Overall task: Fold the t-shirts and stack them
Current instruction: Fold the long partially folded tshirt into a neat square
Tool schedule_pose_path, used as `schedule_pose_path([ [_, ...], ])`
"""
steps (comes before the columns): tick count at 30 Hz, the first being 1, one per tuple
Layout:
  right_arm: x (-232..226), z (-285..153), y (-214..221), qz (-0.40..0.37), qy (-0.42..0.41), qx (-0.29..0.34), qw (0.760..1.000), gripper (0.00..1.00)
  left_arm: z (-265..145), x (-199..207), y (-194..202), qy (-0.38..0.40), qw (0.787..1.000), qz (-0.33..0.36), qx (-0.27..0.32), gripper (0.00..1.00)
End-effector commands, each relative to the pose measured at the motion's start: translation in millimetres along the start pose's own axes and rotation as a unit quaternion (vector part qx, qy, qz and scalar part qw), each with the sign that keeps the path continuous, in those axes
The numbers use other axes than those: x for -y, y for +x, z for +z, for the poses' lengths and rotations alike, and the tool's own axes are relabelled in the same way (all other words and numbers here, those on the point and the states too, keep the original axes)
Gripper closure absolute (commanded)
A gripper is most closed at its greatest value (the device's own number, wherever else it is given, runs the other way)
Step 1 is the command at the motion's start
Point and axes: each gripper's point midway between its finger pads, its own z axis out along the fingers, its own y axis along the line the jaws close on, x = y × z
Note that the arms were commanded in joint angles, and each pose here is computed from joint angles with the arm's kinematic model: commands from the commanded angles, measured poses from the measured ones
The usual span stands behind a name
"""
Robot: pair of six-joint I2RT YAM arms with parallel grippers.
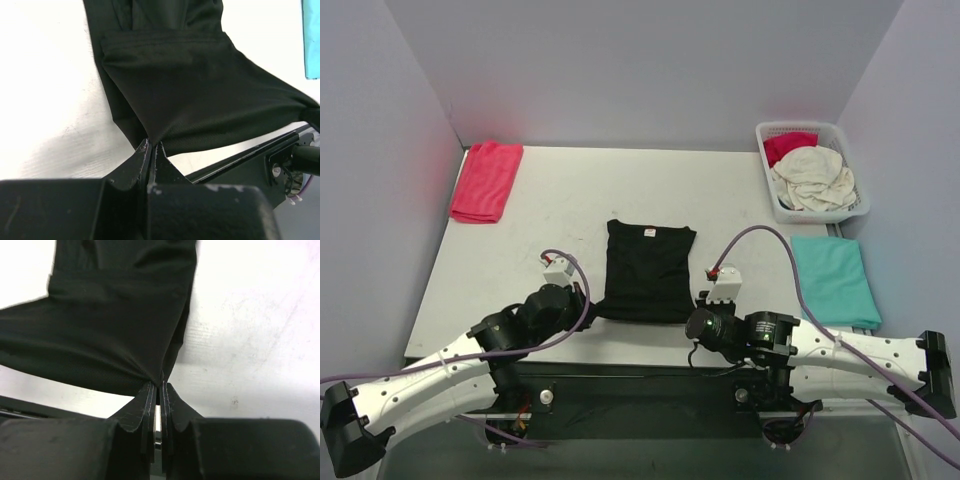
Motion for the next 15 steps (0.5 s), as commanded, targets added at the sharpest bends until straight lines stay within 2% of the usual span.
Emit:
schedule_pose_path([
  [1, 16, -12, -30, -0.023, 0.048, 0.055, 0.997, 1.0, -10, -1, -23, -0.03, 0.999, -0.002, 0.041, 1.0],
  [8, 15, -23, -69, -0.041, 0.069, 0.114, 0.99, 1.0, -20, 0, -66, -0.066, 0.99, 0.008, 0.123, 1.0],
  [15, 18, -21, -83, -0.053, 0.099, 0.13, 0.985, 1.0, -11, 17, -91, -0.072, 0.985, 0.036, 0.152, 1.0],
])
